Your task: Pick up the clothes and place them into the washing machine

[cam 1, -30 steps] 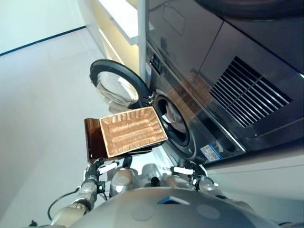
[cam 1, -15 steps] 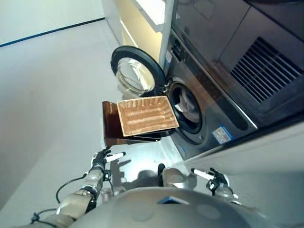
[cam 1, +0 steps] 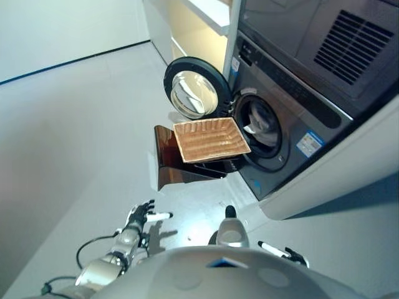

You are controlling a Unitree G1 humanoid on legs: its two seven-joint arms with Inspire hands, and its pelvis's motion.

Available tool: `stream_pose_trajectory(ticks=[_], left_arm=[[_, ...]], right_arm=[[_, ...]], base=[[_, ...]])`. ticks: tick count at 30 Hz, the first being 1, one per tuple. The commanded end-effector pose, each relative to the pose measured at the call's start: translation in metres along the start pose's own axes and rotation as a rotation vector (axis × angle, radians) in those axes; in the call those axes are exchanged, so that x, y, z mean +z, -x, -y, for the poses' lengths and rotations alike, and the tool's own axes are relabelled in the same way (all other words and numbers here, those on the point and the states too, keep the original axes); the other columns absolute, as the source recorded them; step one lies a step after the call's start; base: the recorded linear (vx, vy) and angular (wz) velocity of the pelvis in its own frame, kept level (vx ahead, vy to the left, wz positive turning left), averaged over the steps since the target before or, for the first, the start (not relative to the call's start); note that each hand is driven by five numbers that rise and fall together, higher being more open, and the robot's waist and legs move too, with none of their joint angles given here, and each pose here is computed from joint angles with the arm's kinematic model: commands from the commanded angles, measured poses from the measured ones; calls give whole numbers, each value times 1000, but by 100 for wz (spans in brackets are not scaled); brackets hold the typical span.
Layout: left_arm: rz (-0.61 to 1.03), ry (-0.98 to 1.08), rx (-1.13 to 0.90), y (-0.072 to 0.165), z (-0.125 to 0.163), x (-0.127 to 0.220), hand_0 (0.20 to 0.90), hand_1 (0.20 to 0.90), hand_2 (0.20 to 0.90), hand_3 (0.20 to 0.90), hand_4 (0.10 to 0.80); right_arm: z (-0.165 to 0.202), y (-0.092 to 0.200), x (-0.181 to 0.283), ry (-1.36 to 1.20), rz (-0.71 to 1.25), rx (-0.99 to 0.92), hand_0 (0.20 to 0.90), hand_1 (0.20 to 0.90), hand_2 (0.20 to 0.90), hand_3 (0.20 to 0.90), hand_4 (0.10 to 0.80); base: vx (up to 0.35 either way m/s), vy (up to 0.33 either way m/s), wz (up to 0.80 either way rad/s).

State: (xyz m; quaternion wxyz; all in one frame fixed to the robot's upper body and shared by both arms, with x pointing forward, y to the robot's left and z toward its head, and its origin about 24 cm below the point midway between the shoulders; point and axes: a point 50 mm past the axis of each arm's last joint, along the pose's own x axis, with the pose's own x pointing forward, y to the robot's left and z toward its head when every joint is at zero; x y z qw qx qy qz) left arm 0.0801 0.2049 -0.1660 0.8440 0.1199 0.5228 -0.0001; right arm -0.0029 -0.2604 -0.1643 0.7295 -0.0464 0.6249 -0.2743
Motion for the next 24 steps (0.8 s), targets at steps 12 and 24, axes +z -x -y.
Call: stream_pose_trajectory(ticks=[12, 24], left_arm=[[117, -11, 8, -6, -11, 32, 900, 900, 900, 900, 800], [84, -69, -75, -5, 4, 24, 900, 900, 900, 900, 800]], right_arm=[[-1, -3, 33, 97, 103, -9, 900, 900, 900, 900, 800], [4, -3, 29, 134, 92, -4, 900, 900, 900, 900, 800]], base=[[-150, -102, -20], [6, -74, 0]])
